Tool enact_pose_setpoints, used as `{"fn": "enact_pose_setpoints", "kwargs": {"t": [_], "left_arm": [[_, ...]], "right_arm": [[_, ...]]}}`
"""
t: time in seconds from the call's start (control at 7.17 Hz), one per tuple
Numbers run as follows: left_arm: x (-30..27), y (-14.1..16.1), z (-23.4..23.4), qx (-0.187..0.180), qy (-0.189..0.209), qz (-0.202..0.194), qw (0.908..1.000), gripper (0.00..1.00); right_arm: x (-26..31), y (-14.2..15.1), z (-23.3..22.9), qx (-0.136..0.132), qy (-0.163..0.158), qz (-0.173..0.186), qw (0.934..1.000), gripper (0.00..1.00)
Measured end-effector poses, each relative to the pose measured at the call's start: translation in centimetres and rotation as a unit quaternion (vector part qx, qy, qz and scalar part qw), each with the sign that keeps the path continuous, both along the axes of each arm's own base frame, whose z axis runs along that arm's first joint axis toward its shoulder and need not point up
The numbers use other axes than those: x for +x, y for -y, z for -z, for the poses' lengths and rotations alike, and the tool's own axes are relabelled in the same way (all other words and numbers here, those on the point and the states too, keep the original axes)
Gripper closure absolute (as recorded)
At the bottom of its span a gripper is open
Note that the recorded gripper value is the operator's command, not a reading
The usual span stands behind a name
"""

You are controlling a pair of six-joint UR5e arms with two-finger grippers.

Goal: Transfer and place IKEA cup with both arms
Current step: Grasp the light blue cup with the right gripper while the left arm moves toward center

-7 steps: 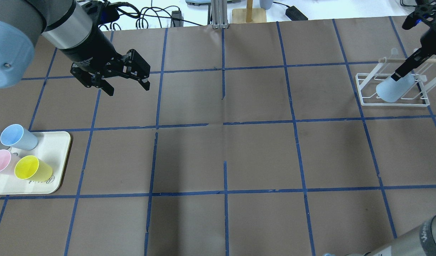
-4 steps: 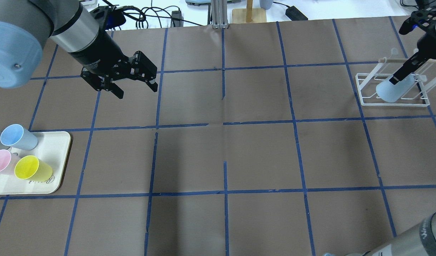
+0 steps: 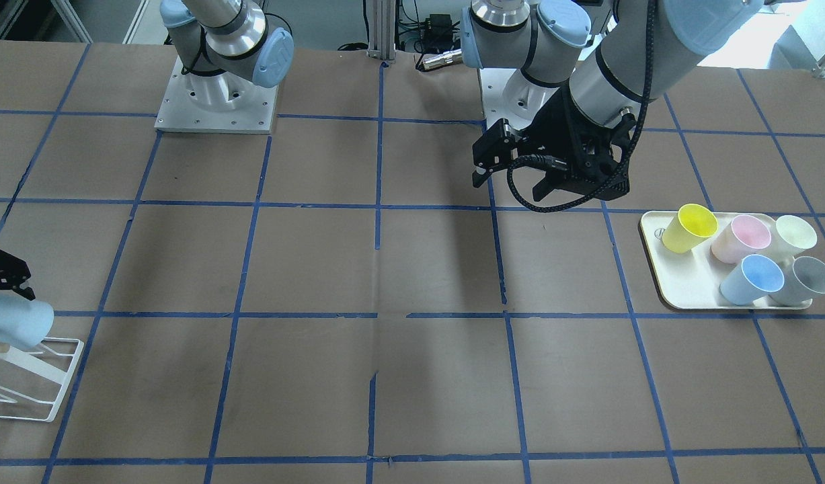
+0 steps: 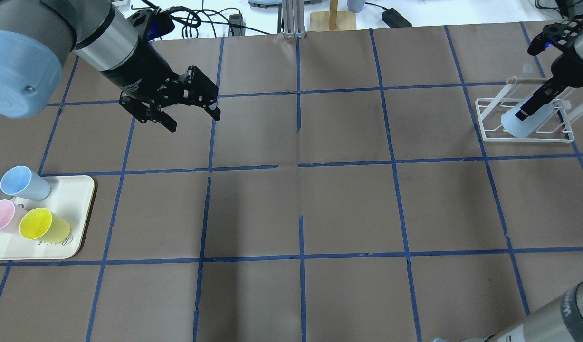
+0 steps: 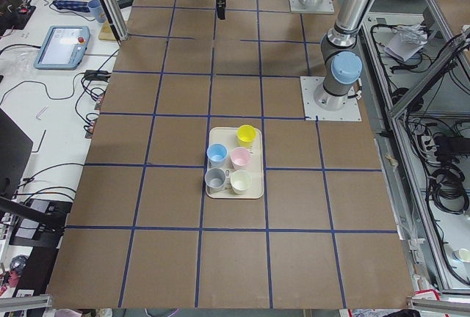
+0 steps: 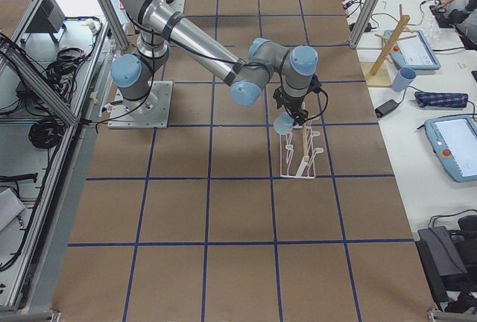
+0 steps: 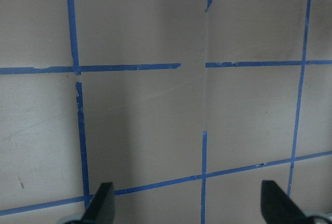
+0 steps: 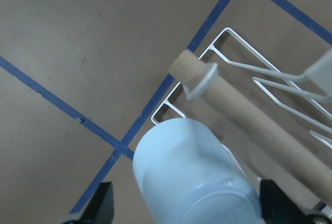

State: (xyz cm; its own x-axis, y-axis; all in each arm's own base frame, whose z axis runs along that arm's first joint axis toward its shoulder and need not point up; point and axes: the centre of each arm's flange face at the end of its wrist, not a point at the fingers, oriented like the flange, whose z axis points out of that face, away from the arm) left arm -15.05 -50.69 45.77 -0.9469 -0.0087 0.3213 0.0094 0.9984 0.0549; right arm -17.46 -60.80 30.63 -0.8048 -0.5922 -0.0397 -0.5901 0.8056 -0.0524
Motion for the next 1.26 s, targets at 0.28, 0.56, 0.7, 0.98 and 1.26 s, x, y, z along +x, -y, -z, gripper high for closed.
{"fn": "enact_pose_setpoints", "kwargs": {"t": [0.28,0.56,0.7,0.98,1.26], "left_arm": [[0.0,0.2,0.2,0.001,-0.001,-0.003,1.0000,0.00],[0.0,0.2,0.2,0.002,0.000,-0.008,1.0000,0.00],[0.0,0.2,0.2,0.003,0.000,-0.012,0.9999,0.00],[-0.6,0.5,0.4,0.008,-0.030,-0.019,0.9993,0.00],[-1.7,1.0,0.7,0.020,-0.093,-0.033,0.9949,0.00]], "right_arm": [[0.0,0.0,0.2,-0.002,-0.002,0.000,1.0000,0.00],[-0.1,0.2,0.2,-0.007,-0.004,0.000,1.0000,0.00],[-0.4,0.3,0.3,-0.009,-0.005,0.001,0.9999,0.00],[-1.2,0.1,0.7,-0.008,-0.004,0.008,0.9999,0.03],[-1.4,0.1,0.8,-0.007,-0.004,0.012,0.9999,0.22]]}}
